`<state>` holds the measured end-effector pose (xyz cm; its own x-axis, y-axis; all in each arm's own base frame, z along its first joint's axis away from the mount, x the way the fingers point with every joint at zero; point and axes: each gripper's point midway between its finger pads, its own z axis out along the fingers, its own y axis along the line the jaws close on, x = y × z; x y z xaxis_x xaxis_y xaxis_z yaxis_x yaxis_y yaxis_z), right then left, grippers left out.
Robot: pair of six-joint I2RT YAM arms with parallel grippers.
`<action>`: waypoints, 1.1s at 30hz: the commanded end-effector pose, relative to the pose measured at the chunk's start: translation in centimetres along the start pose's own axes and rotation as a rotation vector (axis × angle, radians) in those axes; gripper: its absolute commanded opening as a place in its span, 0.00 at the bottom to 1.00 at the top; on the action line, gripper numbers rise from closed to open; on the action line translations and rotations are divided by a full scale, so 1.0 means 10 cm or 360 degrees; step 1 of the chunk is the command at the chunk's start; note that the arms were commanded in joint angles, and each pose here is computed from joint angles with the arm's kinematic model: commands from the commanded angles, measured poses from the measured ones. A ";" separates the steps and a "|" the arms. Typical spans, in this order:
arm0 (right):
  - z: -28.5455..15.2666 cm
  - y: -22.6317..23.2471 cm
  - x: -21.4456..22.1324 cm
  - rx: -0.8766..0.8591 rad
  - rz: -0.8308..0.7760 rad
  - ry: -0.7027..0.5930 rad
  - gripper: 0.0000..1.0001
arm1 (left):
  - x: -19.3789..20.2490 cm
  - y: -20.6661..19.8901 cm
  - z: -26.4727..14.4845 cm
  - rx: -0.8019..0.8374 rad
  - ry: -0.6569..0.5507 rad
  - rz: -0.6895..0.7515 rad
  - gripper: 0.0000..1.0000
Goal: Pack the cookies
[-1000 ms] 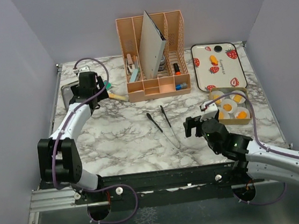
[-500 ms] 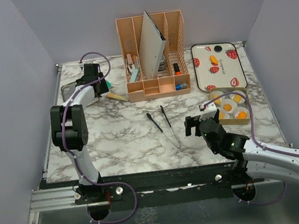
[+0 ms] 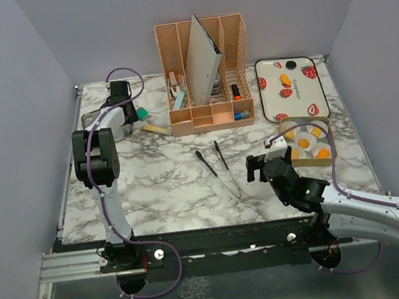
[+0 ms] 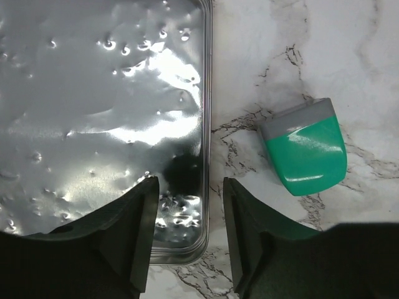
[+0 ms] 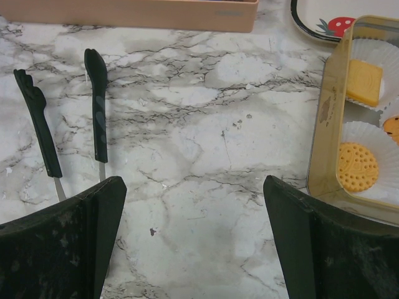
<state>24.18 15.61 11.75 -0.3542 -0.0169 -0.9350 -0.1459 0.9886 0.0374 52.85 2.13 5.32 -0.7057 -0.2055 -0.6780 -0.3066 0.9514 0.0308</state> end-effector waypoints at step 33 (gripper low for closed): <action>0.00 0.13 -0.08 -0.0100 0.0029 -0.0043 1.00 | -0.12 -0.04 -0.83 0.0216 0.0036 -0.0148 0.00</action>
<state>24.24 15.83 11.29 -0.3627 -0.0328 -0.9313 -0.1536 0.9878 0.0251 49.57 0.93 6.98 -0.7623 -0.2377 -0.6020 -0.2765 0.9606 -0.0292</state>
